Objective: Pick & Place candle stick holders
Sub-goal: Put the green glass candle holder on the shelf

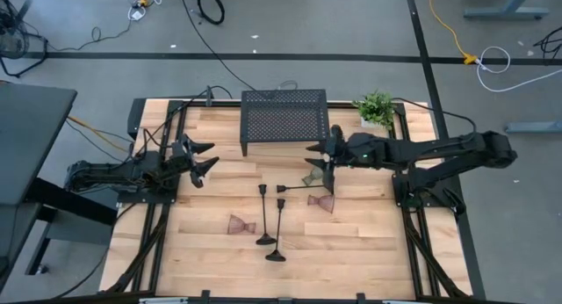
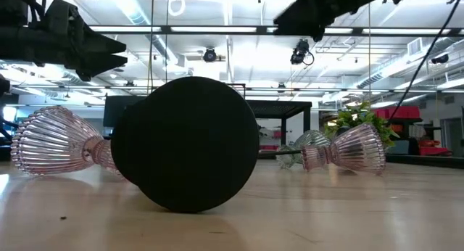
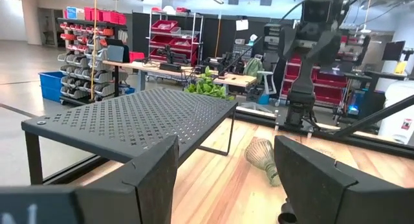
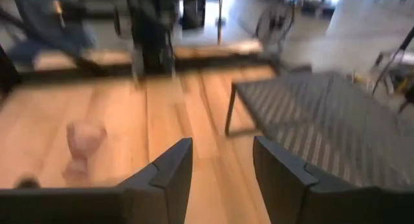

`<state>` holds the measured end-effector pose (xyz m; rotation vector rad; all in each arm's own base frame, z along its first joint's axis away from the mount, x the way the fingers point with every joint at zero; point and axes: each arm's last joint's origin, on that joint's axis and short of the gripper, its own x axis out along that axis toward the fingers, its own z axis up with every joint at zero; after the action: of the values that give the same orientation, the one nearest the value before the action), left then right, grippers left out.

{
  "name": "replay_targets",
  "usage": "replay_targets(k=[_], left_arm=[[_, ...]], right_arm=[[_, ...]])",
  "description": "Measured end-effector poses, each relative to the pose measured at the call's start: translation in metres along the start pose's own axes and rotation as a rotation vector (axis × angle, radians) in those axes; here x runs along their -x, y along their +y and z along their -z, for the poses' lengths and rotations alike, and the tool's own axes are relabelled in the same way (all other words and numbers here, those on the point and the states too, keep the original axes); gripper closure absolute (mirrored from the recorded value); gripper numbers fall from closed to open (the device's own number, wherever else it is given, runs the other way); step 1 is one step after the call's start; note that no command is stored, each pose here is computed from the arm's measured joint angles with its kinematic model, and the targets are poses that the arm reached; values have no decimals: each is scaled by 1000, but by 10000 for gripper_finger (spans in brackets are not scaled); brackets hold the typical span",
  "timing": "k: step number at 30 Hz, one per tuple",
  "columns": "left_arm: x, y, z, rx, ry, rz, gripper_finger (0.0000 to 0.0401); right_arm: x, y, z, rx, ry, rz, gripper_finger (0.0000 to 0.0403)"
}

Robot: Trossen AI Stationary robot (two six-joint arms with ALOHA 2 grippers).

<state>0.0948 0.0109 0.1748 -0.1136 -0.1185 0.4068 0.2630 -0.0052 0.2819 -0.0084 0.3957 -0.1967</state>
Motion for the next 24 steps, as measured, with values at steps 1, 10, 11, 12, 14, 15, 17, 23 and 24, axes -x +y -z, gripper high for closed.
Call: replay_targets(k=[1, 10, 11, 12, 14, 15, 17, 23, 24], left_arm=[[0, 0, 0, -2, 4, 0, 147], [0, 0, 0, -2, 3, -1, 147], [0, 0, 0, -3, 4, -2, 147], [0, 0, 1, -4, 5, -3, 147], [0, 0, 1, -6, 6, -4, 147], [0, 0, 1, -6, 7, -4, 147], [0, 0, 1, -6, 7, -4, 147], [0, 0, 1, -8, 12, -4, 147], [0, 0, 1, -8, 11, -4, 147]], right_arm=[[-3, 0, 2, 21, 44, 1, 240], [-18, 5, -4, 340, 350, 116, 241], [-21, 7, -5, 370, 366, 107, 241], [-24, 9, -5, 414, 397, 93, 241], [-31, 14, -1, 509, 478, 66, 241], [-34, 16, 1, 553, 515, 59, 241], [-39, 21, 3, 623, 562, 58, 241], [-57, 38, 10, 711, 641, 84, 241], [-59, 42, 11, 716, 644, 71, 241]])
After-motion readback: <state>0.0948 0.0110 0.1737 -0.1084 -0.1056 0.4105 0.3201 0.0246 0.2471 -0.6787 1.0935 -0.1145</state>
